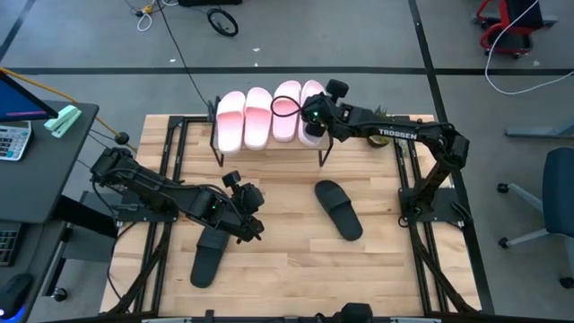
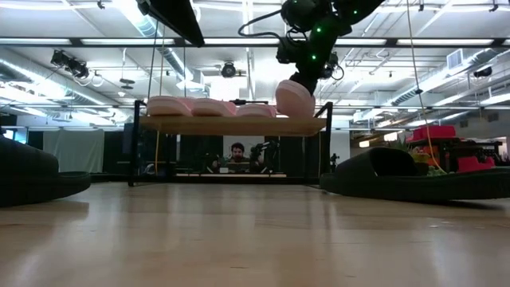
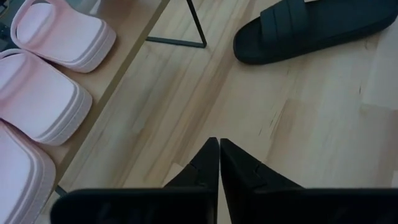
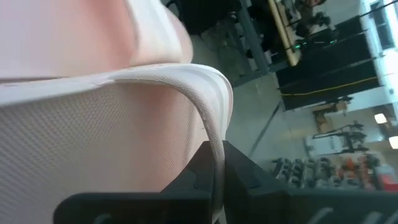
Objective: Pick and place slides into the shelf
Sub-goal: Put the pink slide on the shelf
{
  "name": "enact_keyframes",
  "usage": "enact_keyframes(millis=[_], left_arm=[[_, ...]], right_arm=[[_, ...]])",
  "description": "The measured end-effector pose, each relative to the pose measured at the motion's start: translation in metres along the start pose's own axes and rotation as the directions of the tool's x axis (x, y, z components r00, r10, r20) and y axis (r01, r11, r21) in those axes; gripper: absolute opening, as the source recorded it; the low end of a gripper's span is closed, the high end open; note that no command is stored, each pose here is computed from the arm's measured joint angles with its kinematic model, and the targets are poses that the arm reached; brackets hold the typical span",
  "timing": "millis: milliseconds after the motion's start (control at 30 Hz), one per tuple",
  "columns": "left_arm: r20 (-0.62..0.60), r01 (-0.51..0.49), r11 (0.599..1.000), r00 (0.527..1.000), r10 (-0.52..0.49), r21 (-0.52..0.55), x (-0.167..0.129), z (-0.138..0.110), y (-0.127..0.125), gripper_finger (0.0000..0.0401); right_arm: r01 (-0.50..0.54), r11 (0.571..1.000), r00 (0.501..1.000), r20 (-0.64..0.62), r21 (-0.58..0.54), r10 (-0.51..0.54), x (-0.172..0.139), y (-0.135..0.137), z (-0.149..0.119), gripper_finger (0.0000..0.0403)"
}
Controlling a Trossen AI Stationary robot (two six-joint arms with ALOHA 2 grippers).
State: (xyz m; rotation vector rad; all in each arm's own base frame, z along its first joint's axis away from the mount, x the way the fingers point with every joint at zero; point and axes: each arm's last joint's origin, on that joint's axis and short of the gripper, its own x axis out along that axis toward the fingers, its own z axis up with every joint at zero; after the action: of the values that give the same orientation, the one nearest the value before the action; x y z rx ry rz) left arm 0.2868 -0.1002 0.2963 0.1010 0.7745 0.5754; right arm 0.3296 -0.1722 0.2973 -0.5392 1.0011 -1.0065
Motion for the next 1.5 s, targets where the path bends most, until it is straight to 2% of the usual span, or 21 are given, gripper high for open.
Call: enact_keyframes(millis=[133, 400, 567, 700, 833, 967, 1033, 1267, 1500], left_arm=[[0.0, 0.0, 1.0, 1.0, 0.0, 0.0, 0.0, 0.0, 0.0, 0.0024], [0.0, 0.0, 1.0, 1.0, 0.0, 0.0, 0.0, 0.0, 0.0, 0.0004], [0.0, 0.0, 1.0, 1.0, 0.0, 0.0, 0.0, 0.0, 0.0, 0.0019], [0.001, 0.0, 1.0, 1.0, 0.0, -0.001, 0.0, 0.0, 0.0, 0.0024], [0.001, 0.0, 1.0, 1.0, 0.0, -0.002, 0.0, 0.0, 0.0, 0.0013], [0.003, 0.002, 1.0, 1.0, -0.001, -0.005, 0.0, 0.001, 0.0, 0.0004], [0.004, 0.002, 1.0, 1.0, -0.002, -0.005, 0.0, 0.001, 0.0, 0.0005], [0.004, 0.002, 1.0, 1.0, -0.002, -0.005, 0.0, 0.001, 0.0, 0.0028], [0.003, 0.002, 1.0, 1.0, -0.002, -0.006, 0.0, 0.001, 0.0, 0.0012]], right_arm=[[0.011, 1.0, 1.0, 0.005, -0.024, -0.011, 0.002, -0.003, 0.0, 0.0012], [-0.05, 0.992, 0.998, 0.018, -0.114, 0.052, 0.007, -0.005, -0.002, 0.0012], [-0.076, 0.987, 0.996, 0.029, -0.143, 0.081, 0.01, -0.007, -0.003, 0.0011], [-0.119, 0.988, 0.991, 0.055, -0.099, 0.125, 0.012, -0.008, -0.003, 0.0012], [-0.155, 0.987, 0.986, 0.063, -0.035, 0.157, 0.018, -0.007, -0.004, 0.0012], [-0.272, 0.96, 0.958, 0.105, 0.058, 0.265, 0.027, -0.006, -0.006, 0.0023], [-0.298, 0.951, 0.951, 0.116, 0.083, 0.287, 0.029, -0.007, -0.007, 0.0035], [-0.291, 0.952, 0.953, 0.117, 0.098, 0.279, 0.03, -0.008, -0.007, 0.0064], [-0.244, 0.966, 0.966, 0.105, 0.088, 0.234, 0.018, -0.006, -0.004, 0.006]])
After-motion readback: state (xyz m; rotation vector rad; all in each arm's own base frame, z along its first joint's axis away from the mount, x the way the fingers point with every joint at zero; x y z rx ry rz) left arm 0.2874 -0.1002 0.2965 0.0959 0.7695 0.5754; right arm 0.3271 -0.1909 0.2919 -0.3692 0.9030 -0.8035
